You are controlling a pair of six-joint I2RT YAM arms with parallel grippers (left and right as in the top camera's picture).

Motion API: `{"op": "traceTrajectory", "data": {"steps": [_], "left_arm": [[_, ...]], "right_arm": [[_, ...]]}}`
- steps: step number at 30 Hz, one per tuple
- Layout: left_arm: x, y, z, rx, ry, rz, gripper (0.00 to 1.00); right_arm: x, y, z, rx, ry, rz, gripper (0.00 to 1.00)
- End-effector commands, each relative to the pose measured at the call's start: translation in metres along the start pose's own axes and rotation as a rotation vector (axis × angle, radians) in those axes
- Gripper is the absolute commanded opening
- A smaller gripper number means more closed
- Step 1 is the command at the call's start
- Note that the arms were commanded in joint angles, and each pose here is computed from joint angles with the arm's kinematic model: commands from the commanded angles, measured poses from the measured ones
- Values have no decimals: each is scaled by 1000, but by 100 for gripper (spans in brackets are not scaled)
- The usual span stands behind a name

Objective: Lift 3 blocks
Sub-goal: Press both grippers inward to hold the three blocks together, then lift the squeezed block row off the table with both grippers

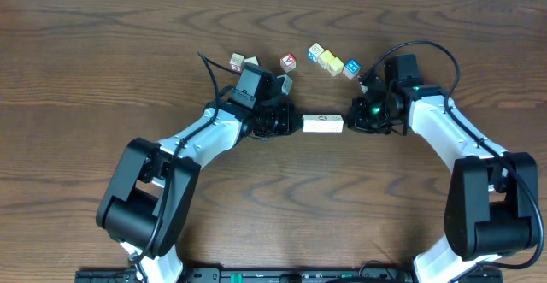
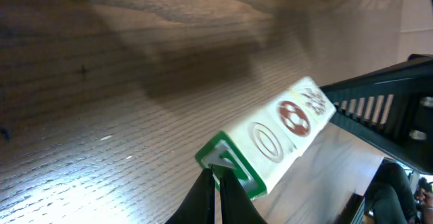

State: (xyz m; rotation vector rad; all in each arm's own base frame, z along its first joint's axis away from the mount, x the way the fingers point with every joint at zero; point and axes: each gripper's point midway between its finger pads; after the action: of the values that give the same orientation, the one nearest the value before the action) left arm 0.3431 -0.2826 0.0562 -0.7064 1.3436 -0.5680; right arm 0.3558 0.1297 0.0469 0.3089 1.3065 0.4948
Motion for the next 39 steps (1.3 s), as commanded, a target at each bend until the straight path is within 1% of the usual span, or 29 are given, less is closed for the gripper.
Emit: {"op": "traceTrajectory", "data": {"steps": [1,39], "left_arm": [[-6,-34,-13,60,51,-101,7],[-7,-37,-14,51,51,-106,7]], "right_arm": [[0,47,1,-62,10,162,1],[-7,59,8,-66,4,198,1]]}}
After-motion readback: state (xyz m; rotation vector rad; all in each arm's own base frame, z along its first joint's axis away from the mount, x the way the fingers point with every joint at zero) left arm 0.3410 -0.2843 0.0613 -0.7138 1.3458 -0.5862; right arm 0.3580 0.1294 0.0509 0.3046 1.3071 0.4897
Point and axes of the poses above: each gripper's point midway between its finger pads, its own x axis out along the fingers, its own y axis along the line the jaws close on, z = x × y, and after that the axes turned 11 degrees about -x, right-handed
